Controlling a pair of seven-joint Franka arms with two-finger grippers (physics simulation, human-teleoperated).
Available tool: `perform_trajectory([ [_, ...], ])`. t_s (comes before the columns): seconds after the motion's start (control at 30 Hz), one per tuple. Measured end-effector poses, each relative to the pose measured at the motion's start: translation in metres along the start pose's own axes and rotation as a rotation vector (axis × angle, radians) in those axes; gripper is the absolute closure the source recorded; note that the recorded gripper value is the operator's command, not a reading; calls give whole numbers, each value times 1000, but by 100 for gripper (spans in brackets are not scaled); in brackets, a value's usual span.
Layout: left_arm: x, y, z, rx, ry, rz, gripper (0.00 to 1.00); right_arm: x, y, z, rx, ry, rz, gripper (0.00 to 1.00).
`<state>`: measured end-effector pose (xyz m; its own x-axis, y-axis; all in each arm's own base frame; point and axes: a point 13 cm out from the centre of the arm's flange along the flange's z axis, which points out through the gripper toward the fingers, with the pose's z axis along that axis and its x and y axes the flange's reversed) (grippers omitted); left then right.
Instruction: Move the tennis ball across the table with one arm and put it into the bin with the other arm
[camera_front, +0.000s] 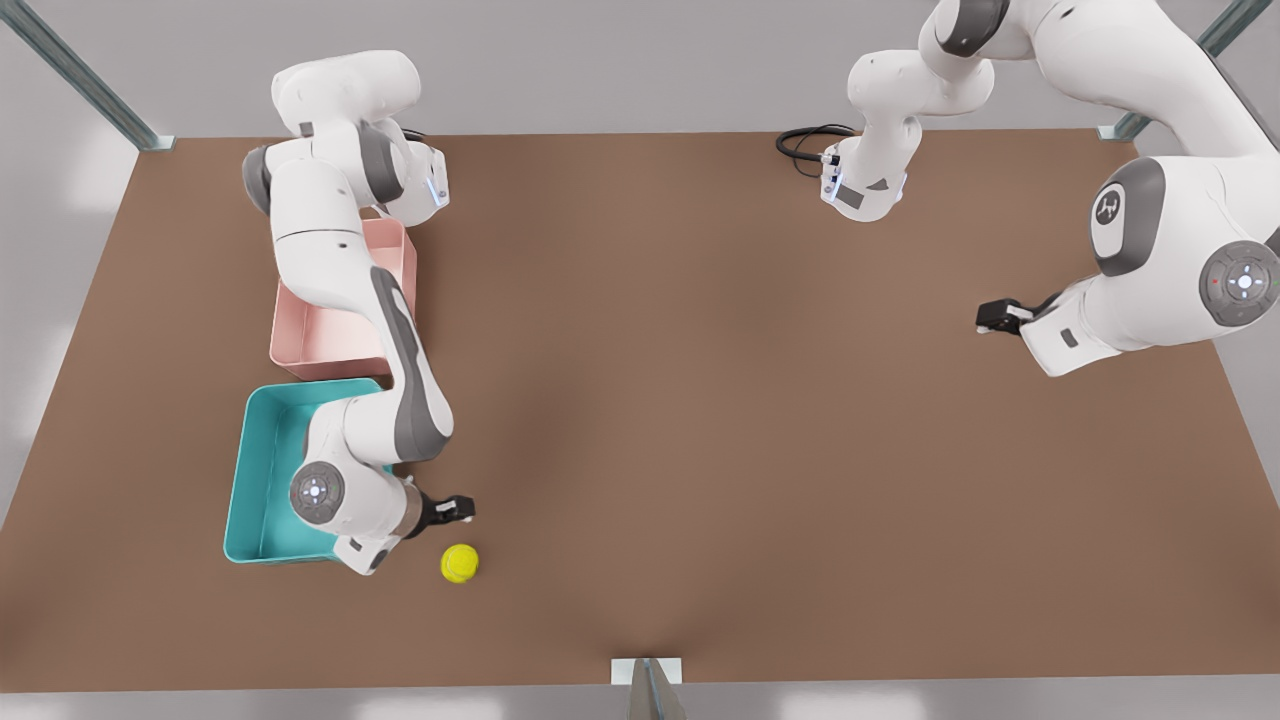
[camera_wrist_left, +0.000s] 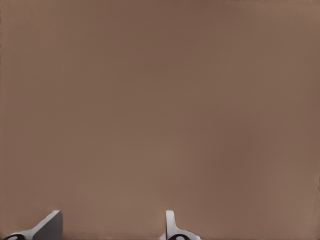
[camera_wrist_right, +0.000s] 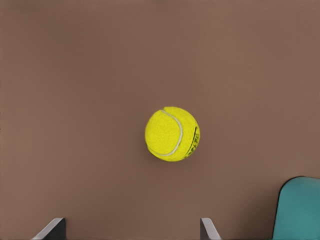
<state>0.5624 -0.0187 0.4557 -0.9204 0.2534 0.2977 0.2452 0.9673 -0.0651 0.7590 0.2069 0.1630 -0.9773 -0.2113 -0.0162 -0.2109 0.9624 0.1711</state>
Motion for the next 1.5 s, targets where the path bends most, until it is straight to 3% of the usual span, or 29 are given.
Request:
perform_trajectory([
  [0.27,5,-2,2,7,22,-124,0,-46,-14,9,-59,-203,-115,0],
  [0.9,-9,-5,14,10,26,-255,0,-47,-30,77,-75,-263,-414,0],
  [1.1,-8,-5,15,11,34,-277,0,-52,-28,61,-66,-290,-473,0],
  [1.5,-9,-4,20,12,48,-304,0,-57,-37,61,-92,-321,-364,0],
])
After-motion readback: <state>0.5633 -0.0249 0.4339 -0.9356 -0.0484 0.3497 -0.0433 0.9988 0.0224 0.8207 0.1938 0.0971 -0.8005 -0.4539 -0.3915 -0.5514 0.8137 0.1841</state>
